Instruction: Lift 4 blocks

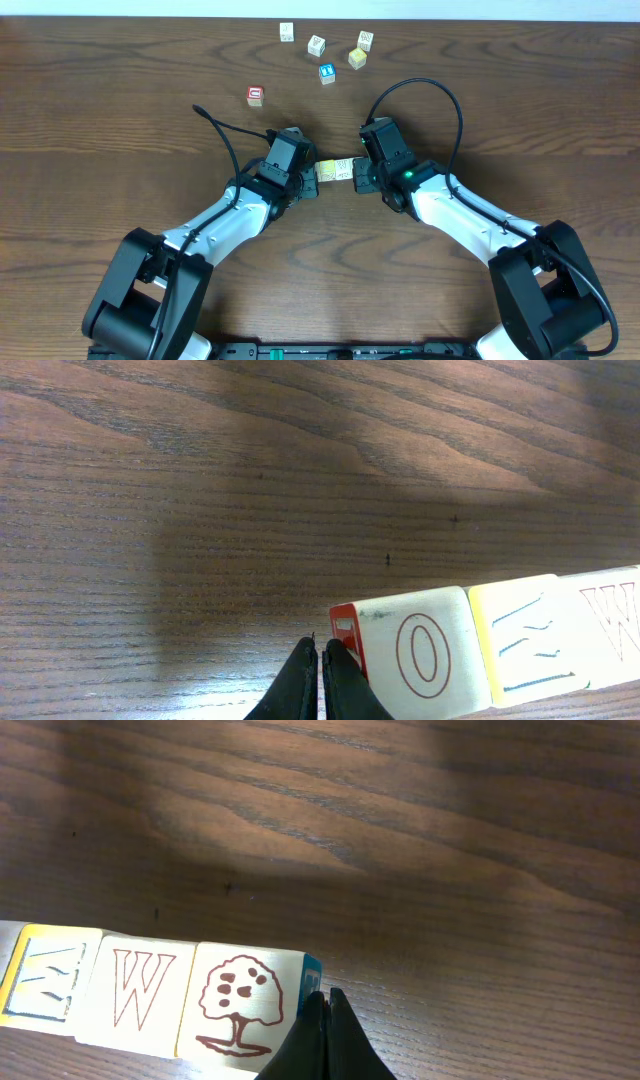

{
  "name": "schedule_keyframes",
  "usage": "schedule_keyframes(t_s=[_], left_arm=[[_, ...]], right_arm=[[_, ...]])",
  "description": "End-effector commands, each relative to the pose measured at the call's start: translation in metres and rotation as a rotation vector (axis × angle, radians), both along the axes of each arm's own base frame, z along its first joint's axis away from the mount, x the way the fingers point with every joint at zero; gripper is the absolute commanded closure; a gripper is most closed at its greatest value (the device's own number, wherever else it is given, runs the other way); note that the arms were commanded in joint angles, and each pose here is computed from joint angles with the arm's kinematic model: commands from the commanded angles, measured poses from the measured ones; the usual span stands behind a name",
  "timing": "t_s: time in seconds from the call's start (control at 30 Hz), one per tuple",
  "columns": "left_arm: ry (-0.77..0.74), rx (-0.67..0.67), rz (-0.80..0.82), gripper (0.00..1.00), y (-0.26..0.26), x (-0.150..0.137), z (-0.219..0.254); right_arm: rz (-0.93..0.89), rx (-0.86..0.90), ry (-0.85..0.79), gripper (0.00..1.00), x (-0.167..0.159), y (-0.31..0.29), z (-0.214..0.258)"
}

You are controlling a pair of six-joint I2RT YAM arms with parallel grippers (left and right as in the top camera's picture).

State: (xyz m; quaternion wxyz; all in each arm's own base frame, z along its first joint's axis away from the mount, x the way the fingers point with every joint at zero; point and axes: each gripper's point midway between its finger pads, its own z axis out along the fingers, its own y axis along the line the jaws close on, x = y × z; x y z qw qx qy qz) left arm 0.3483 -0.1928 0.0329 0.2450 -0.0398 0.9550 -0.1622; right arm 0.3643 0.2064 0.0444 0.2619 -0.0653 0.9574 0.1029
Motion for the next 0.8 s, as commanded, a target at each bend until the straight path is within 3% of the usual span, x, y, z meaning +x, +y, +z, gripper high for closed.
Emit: schedule_keyframes(t_s=[0.0, 0.77], left_arm=[[0.018, -0.242, -0.219, 0.93, -0.070, -0.021, 0.033], [0.046, -0.242, -0.218, 0.93, -0.073, -0.023, 0.020]], right_arm=[[0.271, 0.256, 0.092, 0.99, -0.041, 0.086, 0.019], [0.274, 0.255, 0.138, 0.99, -0.042, 0.090, -0.005]])
